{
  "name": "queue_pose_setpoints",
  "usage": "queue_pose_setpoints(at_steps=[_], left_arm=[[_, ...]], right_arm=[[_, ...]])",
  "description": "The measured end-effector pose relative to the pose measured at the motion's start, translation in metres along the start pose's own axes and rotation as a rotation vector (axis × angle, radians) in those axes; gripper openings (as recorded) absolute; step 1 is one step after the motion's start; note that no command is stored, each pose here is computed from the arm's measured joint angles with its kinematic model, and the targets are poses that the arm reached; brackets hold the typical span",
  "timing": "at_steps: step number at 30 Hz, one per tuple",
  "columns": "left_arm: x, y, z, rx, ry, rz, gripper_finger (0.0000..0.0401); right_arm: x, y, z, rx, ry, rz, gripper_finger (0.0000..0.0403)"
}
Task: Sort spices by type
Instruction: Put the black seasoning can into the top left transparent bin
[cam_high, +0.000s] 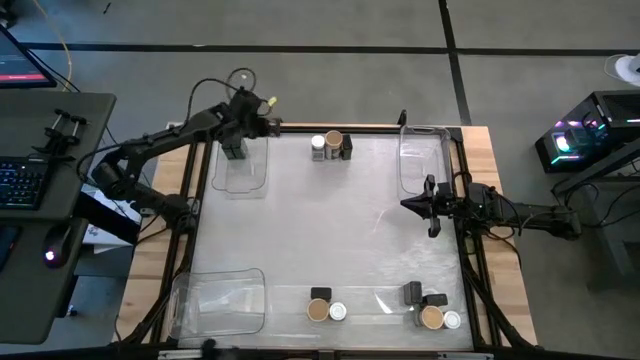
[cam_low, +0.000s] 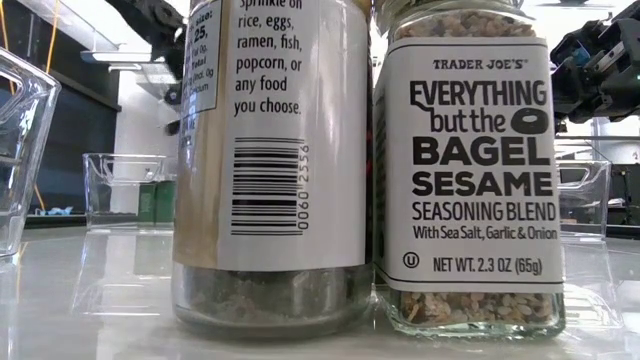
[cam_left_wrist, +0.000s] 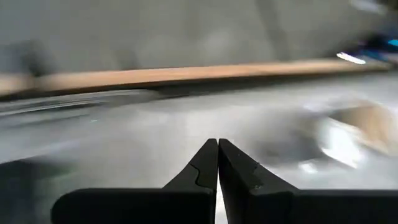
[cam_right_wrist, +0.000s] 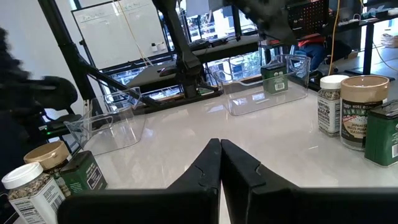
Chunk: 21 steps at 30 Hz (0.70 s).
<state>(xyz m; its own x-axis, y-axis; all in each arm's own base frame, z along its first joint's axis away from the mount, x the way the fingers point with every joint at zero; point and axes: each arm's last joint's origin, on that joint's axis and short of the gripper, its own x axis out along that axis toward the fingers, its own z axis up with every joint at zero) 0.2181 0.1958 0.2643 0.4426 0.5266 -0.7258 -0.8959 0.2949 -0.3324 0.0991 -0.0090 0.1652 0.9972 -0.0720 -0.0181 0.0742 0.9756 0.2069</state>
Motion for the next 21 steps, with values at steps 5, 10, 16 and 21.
queue_pose_setpoints(at_steps=[5, 10, 16, 21], left_arm=[[-0.027, -0.07, -0.037, 0.283, 0.016, -0.404, 0.0], [-0.067, -0.13, -0.101, 0.566, 0.138, -0.846, 0.0], [-0.111, -0.159, -0.125, 0.54, 0.086, -1.156, 0.0], [-0.137, -0.155, -0.093, 0.4, -0.147, -1.234, 0.0]], right_arm=[[0.0, 0.0, 0.0, 0.0, 0.0, 0.0, 0.0], [0.0, 0.0, 0.0, 0.0, 0.0, 0.0, 0.0], [0.0, 0.0, 0.001, -0.008, -0.007, -0.004, 0.0], [-0.004, 0.0, 0.028, 0.206, -0.335, -0.106, 0.0]])
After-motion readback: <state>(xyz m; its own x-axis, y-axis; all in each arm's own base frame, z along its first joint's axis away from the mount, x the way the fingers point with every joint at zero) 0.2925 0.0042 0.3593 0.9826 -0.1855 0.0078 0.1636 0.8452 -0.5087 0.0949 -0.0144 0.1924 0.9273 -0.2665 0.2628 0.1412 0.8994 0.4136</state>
